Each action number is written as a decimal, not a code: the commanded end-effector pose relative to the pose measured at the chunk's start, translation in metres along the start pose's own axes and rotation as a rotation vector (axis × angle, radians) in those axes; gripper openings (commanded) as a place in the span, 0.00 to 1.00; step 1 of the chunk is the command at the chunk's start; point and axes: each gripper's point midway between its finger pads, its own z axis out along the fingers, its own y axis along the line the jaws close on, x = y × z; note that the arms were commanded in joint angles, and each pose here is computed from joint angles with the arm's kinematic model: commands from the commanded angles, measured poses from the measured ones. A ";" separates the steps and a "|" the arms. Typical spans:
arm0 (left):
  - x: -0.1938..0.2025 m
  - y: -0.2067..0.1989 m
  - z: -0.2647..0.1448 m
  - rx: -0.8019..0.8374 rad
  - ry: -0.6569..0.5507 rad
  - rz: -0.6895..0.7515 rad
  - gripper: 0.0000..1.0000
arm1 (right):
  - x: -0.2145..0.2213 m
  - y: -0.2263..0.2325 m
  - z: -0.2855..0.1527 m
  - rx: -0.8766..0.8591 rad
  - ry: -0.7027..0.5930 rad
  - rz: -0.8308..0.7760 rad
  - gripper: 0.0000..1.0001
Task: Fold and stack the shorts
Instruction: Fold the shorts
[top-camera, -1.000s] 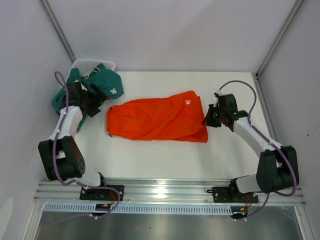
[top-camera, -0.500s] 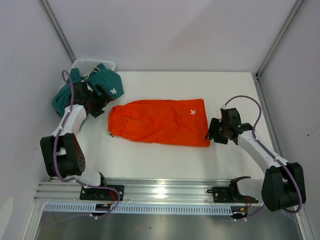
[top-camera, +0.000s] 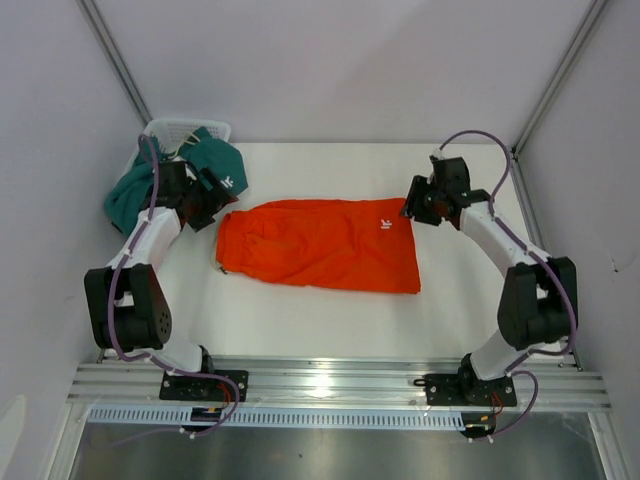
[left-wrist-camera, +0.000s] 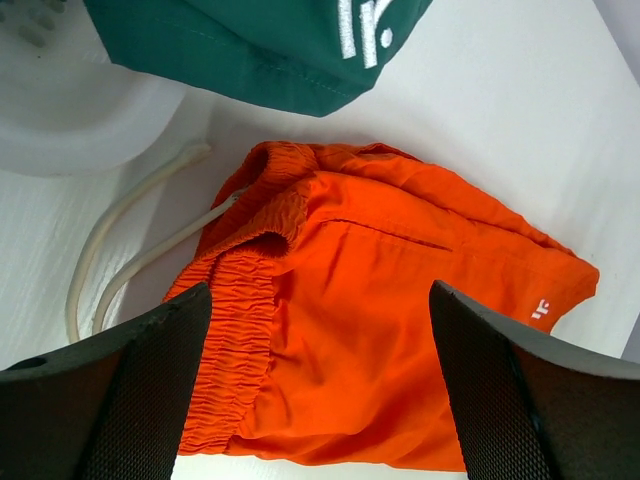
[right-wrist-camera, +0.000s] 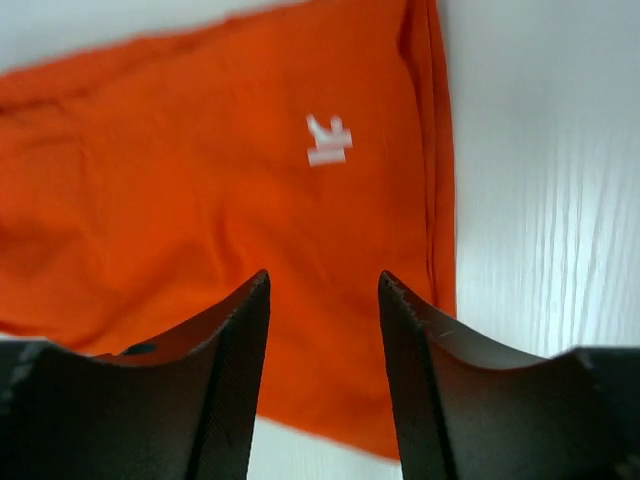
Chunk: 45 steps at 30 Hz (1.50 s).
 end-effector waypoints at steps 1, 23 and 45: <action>-0.006 -0.004 0.002 0.009 -0.037 0.051 0.91 | -0.043 0.007 0.023 -0.048 -0.067 -0.026 0.49; 0.005 0.004 0.000 -0.003 -0.097 0.064 0.91 | -0.080 -0.014 0.138 -0.008 -0.041 -0.037 0.45; 0.029 0.014 0.031 0.032 -0.018 0.072 0.66 | -0.081 -0.008 0.140 -0.149 -0.036 0.046 0.00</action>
